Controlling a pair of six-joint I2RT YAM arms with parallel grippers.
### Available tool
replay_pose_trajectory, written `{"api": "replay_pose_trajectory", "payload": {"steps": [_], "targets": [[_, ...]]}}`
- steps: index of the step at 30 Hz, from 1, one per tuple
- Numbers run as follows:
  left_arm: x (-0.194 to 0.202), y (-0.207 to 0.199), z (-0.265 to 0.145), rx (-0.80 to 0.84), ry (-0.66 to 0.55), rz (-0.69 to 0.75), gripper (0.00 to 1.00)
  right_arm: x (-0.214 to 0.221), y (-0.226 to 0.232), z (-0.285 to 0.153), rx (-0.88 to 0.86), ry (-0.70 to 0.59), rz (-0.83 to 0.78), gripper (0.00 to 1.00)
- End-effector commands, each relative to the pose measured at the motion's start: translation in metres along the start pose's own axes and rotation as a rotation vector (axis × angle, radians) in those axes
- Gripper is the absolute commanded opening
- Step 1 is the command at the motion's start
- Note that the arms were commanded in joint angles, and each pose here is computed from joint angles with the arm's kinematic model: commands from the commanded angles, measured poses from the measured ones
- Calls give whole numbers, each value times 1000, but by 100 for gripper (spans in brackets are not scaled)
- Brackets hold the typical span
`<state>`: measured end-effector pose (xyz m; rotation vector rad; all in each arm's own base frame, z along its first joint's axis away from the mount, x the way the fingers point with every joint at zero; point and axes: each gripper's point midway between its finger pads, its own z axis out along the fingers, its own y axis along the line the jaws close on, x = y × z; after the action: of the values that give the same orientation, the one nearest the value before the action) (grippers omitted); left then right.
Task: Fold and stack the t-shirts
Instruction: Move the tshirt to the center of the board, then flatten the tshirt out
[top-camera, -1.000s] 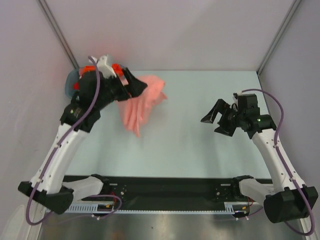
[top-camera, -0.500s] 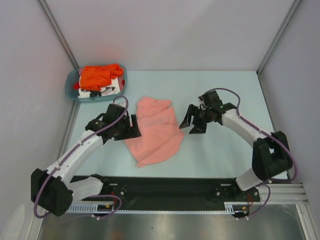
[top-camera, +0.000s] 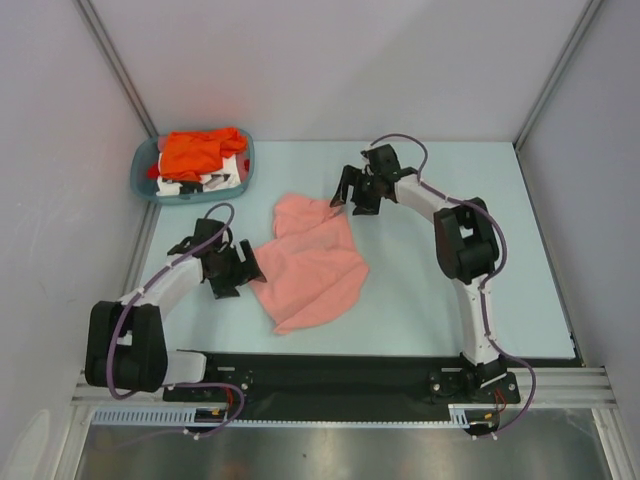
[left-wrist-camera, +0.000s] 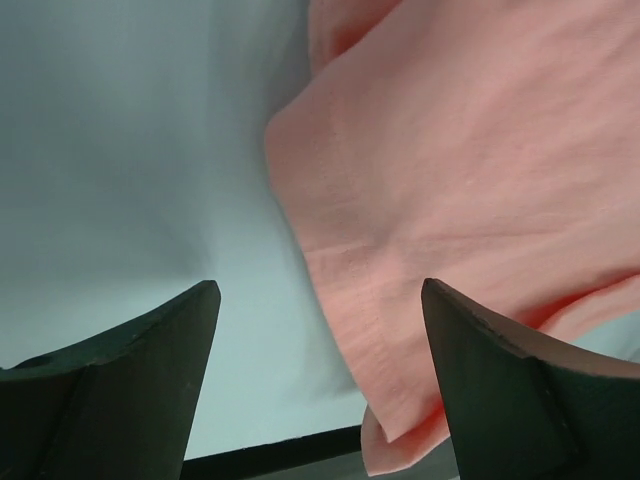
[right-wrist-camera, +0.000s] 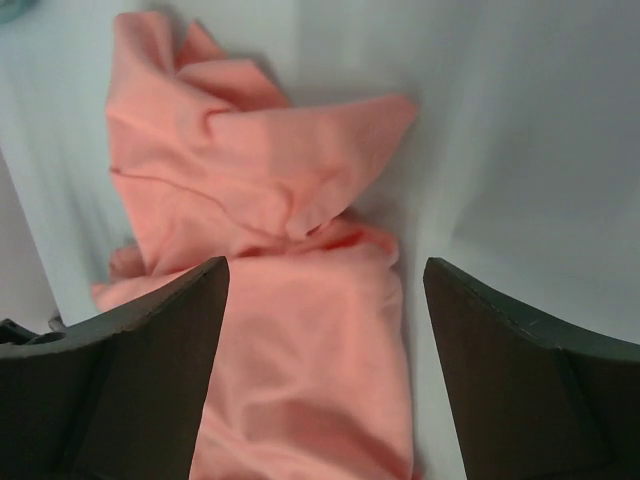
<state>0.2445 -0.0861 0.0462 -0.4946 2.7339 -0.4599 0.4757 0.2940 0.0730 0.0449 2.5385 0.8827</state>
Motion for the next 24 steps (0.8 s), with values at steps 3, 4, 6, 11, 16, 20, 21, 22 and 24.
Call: {"api": "replay_pose_trajectory", "payload": {"steps": [3,4,6,11,16,20,21,22,24], "targets": [[0,-22,17,175,27,-19,88,-29,-3,29,-33,-78,15,79],[2,-19,21,163,31,-25,88,-30,-6,33,-40,-81,35,75],[-1,-15,23,155,17,-45,88,-34,-7,42,-61,-92,67,73],[-7,-6,34,137,7,-92,84,-28,-7,60,-100,-76,128,67],[-16,7,39,116,-18,-130,74,-26,-4,71,-145,-72,192,50],[-36,0,42,138,-49,-109,53,-36,6,68,-198,-90,244,27],[-40,0,45,134,-43,-106,48,-40,4,66,-196,-102,255,19],[-48,-4,42,133,-50,-103,34,-46,2,62,-196,-118,267,9],[-61,-9,35,135,-87,-94,21,-65,5,49,-206,-169,274,0]]}}
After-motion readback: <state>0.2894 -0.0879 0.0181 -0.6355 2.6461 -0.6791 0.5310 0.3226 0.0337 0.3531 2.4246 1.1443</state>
